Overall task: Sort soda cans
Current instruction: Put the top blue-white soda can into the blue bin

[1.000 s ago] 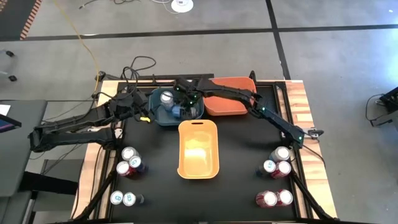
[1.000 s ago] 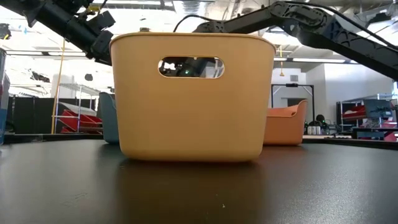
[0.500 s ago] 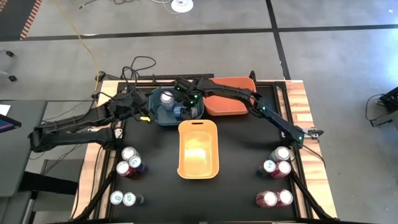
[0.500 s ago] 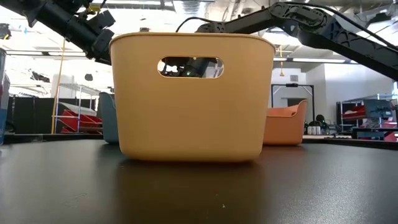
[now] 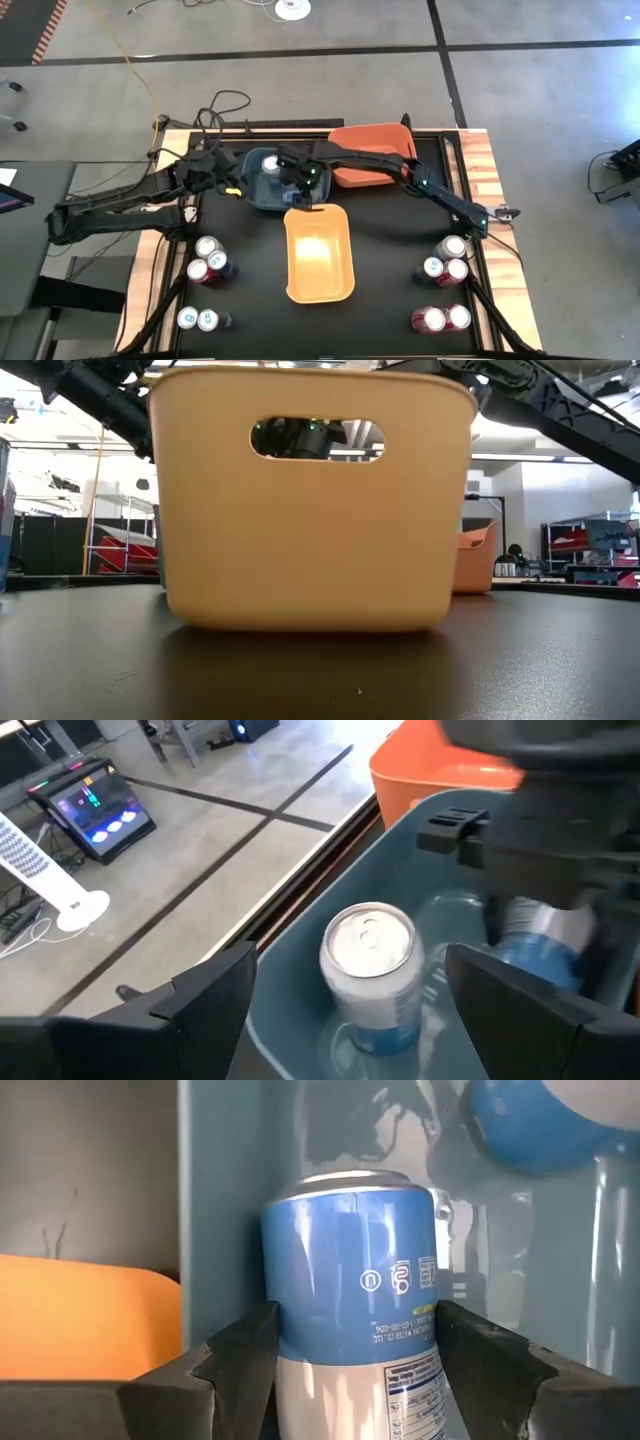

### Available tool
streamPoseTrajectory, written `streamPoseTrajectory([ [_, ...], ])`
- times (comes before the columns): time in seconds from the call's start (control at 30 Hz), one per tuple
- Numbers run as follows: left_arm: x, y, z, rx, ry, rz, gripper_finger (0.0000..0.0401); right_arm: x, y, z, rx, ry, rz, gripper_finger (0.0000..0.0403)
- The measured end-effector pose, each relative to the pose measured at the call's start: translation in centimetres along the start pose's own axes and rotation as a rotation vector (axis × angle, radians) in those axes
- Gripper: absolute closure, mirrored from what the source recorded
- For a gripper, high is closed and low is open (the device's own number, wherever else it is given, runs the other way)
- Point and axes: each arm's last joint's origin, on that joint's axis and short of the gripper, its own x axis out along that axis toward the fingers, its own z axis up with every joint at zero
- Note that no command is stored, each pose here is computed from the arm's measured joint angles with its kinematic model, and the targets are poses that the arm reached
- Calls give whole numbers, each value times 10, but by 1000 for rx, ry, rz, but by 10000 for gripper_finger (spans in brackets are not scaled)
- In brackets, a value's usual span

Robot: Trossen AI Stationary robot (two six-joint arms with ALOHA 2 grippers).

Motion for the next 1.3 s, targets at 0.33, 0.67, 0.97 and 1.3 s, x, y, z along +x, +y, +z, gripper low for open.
streamPoseTrajectory([
  [0.33, 0, 0, -1, -6, 6, -1, 83, -8, 8, 7, -14, -48, -46, 127],
  [0.67, 0, 0, 0, -10, 4, -1, 83, -8, -39, -3, 103, -33, -51, 127],
  [0.97, 0, 0, 0, -10, 3, -1, 83, 10, -58, -10, 70, 19, -54, 127],
  [1.3, 0, 0, 1, -20, -6, 0, 83, 11, -53, -9, 19, 19, -70, 161],
])
